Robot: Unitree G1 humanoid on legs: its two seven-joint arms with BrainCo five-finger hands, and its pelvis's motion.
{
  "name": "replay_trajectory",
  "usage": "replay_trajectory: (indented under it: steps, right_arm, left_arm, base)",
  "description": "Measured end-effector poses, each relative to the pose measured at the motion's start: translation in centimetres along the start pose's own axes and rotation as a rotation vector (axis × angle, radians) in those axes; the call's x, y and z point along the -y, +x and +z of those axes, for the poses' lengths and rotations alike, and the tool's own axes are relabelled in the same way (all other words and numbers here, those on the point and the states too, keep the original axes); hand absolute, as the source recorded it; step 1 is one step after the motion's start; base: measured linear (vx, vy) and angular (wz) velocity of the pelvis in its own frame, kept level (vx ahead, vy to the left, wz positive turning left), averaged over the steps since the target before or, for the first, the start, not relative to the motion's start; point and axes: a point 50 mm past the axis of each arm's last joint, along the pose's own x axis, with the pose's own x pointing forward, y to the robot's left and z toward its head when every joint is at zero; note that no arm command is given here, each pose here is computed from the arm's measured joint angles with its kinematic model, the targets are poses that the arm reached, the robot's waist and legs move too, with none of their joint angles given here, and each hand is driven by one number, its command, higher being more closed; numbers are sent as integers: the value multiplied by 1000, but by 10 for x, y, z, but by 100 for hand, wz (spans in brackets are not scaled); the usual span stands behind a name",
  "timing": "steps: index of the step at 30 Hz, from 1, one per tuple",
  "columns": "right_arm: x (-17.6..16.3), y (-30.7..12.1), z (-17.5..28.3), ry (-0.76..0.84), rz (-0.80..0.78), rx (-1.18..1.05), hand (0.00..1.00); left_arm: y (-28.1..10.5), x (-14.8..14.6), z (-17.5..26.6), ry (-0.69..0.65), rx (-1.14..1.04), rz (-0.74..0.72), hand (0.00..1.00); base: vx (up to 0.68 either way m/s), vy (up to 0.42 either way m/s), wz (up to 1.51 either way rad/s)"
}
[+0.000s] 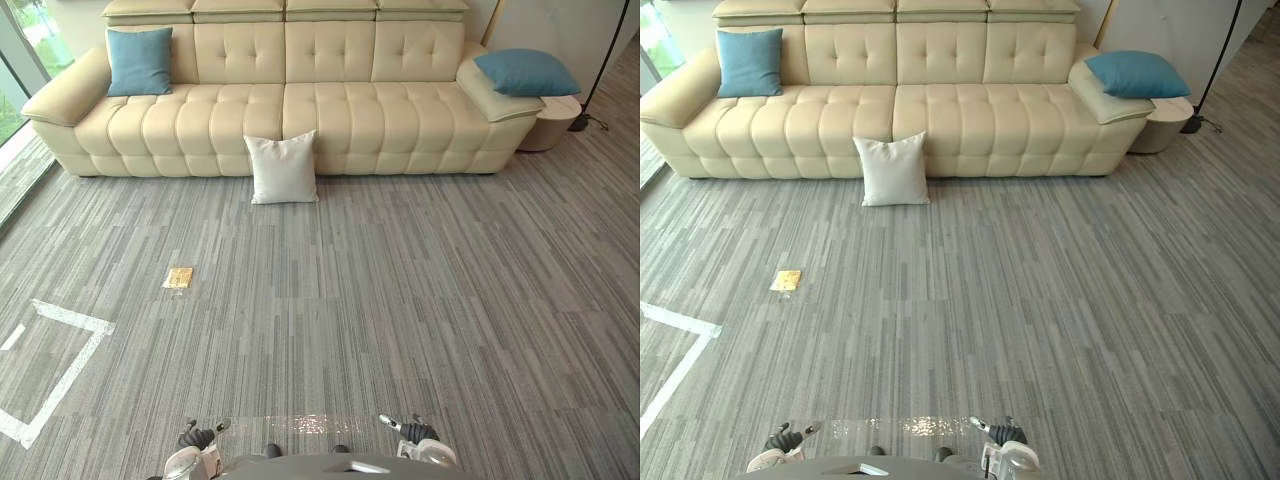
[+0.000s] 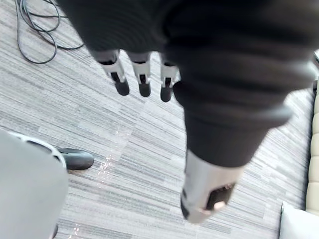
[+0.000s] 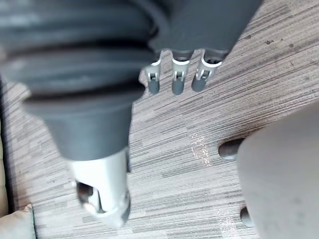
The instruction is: Pick up cushions and gather them together orderly.
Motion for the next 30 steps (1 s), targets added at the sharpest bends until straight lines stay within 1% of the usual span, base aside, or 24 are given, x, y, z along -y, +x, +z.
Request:
replay_trajectory:
  steps: [6, 9, 16, 23, 30]
  right_arm:
    - [4, 0, -5, 17, -25, -28, 0]
    - [4, 0, -6, 7, -29, -32, 0]
    - [7, 0, -9, 35, -42, -56, 0]
    - [10, 0, -13, 73, -56, -72, 0]
    - [11, -1, -15, 96, -61, -81, 0]
  left_arm:
    - [0, 1, 0, 9, 2, 0, 0]
    - [0, 2, 2, 35, 10, -4, 0]
    - [0, 3, 2, 25, 8, -8, 0]
    - [0, 3, 1, -15, 2, 1, 0]
    - [0, 3, 1, -16, 4, -1, 0]
  base:
    - [0, 0, 0]
    - [0, 0, 0]
    - [0, 0, 0]
    - [0, -9, 11]
    - [-11, -25, 10]
